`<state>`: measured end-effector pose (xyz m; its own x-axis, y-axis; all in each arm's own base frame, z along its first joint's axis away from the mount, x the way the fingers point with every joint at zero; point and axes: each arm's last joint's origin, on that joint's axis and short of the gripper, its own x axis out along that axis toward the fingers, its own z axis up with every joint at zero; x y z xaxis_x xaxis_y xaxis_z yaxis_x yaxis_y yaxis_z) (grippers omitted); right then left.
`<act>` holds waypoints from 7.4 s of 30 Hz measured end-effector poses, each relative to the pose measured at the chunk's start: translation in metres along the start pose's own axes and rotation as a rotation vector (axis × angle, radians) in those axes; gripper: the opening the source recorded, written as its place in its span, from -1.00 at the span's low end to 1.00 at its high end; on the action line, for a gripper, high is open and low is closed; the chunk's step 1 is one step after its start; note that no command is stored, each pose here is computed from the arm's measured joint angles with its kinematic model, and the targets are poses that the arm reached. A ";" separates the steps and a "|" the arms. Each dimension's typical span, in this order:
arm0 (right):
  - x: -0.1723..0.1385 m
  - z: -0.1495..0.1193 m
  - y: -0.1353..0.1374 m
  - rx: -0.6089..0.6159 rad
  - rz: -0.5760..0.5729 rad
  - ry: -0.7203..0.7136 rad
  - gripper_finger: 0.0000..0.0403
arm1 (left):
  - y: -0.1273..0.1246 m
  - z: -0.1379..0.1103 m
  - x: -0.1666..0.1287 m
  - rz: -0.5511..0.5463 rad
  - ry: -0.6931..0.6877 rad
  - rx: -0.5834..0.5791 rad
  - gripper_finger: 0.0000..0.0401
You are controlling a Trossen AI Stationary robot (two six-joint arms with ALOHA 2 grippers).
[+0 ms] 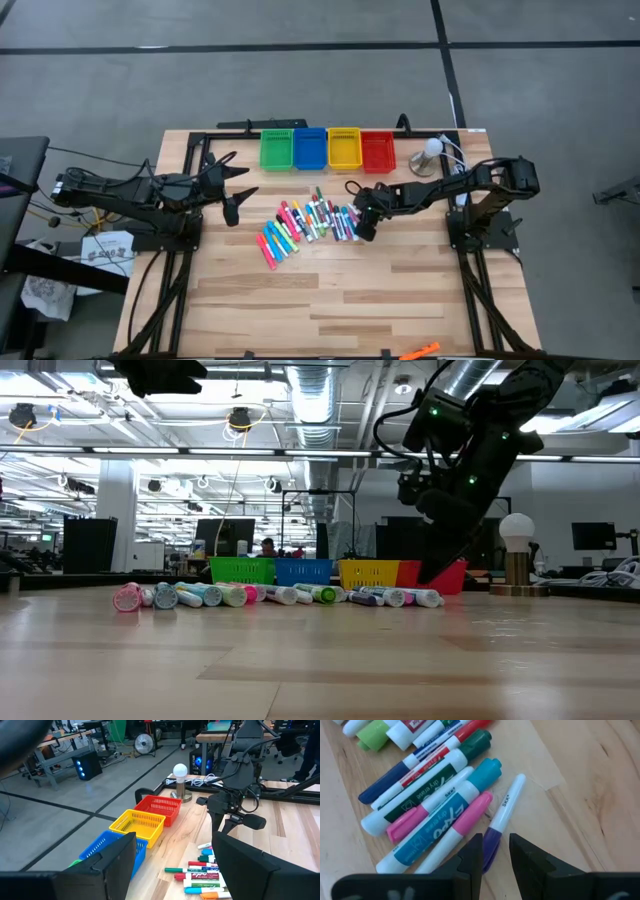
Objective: Pick & Place Markers
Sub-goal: Put the purple mini marker into the red basket, then put the right pink mini marker into the red basket
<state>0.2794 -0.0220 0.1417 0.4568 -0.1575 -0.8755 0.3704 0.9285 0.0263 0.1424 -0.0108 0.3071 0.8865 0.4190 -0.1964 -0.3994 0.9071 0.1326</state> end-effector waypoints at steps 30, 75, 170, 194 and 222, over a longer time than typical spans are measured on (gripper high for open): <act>0.000 0.001 0.000 0.000 -0.002 -0.007 -0.34 | 0.000 0.000 0.000 0.000 0.000 0.000 0.29; 0.025 -0.007 -0.007 -0.004 -0.041 0.094 -0.76 | 0.000 0.000 0.000 -0.001 0.000 -0.006 0.29; -0.062 0.056 -0.023 0.239 0.090 -0.304 -0.38 | -0.013 -0.006 0.030 -0.149 0.089 -0.181 0.29; -0.065 0.015 0.043 0.375 -0.044 -0.210 -0.45 | 0.004 -0.005 0.025 -0.126 0.070 -0.035 0.29; 0.002 -0.004 0.052 0.305 -0.141 -0.060 -0.45 | 0.000 -0.009 0.034 -0.121 0.114 -0.049 0.29</act>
<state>0.2959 0.0274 0.1395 0.4273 -0.3047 -0.8512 0.6539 0.7543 0.0583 0.1702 0.0033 0.2914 0.8976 0.3058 -0.3174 -0.3047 0.9509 0.0544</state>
